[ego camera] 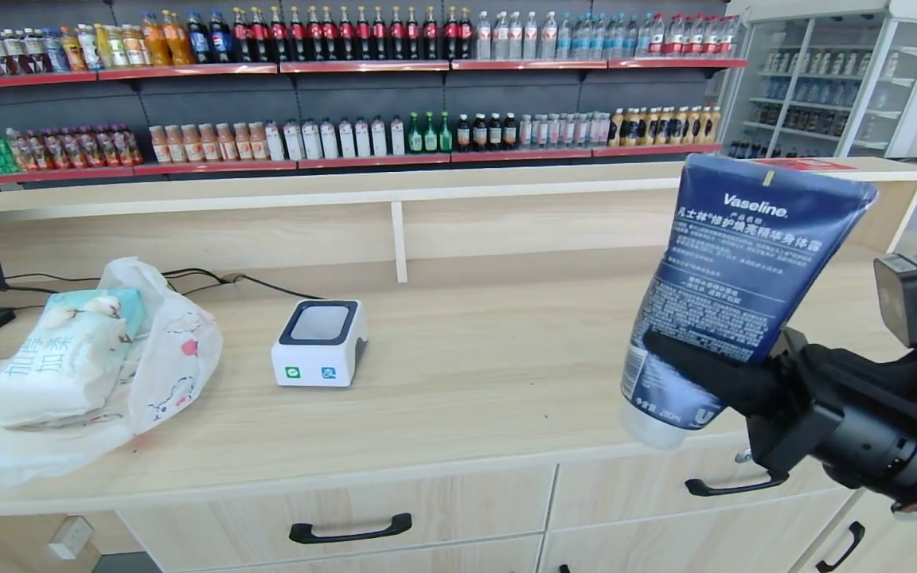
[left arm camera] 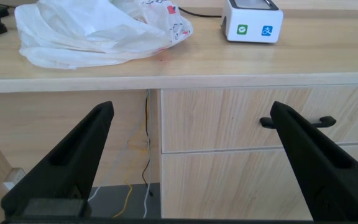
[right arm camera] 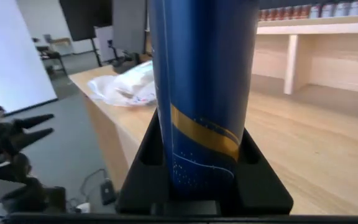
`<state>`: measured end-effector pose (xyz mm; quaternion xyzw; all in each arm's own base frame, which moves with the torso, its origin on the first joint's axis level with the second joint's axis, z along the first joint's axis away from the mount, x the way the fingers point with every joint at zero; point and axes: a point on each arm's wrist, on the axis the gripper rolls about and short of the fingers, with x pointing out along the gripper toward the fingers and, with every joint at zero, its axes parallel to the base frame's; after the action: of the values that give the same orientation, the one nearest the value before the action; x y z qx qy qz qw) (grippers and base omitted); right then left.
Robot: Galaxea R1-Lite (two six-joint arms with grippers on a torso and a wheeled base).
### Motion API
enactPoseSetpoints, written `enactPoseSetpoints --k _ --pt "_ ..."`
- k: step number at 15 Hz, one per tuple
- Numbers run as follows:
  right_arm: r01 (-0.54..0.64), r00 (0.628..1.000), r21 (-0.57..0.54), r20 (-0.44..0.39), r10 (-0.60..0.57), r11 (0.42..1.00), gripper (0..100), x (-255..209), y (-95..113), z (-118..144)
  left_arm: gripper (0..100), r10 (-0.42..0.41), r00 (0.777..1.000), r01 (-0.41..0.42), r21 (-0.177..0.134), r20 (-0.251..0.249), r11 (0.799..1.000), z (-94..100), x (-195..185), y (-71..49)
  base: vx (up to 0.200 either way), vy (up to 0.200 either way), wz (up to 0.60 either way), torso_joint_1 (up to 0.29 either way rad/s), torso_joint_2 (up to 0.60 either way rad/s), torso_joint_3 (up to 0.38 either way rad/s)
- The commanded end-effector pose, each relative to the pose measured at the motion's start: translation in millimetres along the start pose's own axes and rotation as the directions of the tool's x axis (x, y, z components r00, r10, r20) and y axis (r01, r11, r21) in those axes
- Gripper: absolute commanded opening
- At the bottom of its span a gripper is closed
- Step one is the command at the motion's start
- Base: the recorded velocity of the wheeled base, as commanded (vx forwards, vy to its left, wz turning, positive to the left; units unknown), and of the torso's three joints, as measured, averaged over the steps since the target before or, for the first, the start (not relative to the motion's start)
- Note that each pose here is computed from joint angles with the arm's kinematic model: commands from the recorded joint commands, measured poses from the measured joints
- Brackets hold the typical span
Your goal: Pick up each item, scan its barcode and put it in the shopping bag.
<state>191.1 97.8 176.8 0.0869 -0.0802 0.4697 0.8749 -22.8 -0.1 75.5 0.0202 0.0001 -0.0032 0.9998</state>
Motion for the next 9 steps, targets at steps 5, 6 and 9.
enactPoseSetpoints --k 5,6,9 --pt "0.474 0.874 -0.217 -0.006 -0.486 0.854 0 -9.8 -25.0 -19.8 100 0.002 1.000 -0.002 -0.001 0.000 1.000 0.0 0.0 0.0 0.000 0.000 0.00 0.000 0.00 0.000" --pt "0.550 0.829 -0.224 0.037 -0.557 0.804 0 -8.9 -26.8 -14.2 100 0.000 1.000 0.000 -0.004 0.000 1.000 0.0 0.0 0.0 0.000 0.000 0.00 0.000 0.00 0.000" --pt "0.584 0.810 -0.200 0.088 -0.579 0.787 0 -6.1 -30.7 -4.8 100 0.002 1.000 -0.002 -0.005 0.000 1.000 0.0 0.0 0.0 0.000 0.000 0.00 0.000 0.00 0.000"
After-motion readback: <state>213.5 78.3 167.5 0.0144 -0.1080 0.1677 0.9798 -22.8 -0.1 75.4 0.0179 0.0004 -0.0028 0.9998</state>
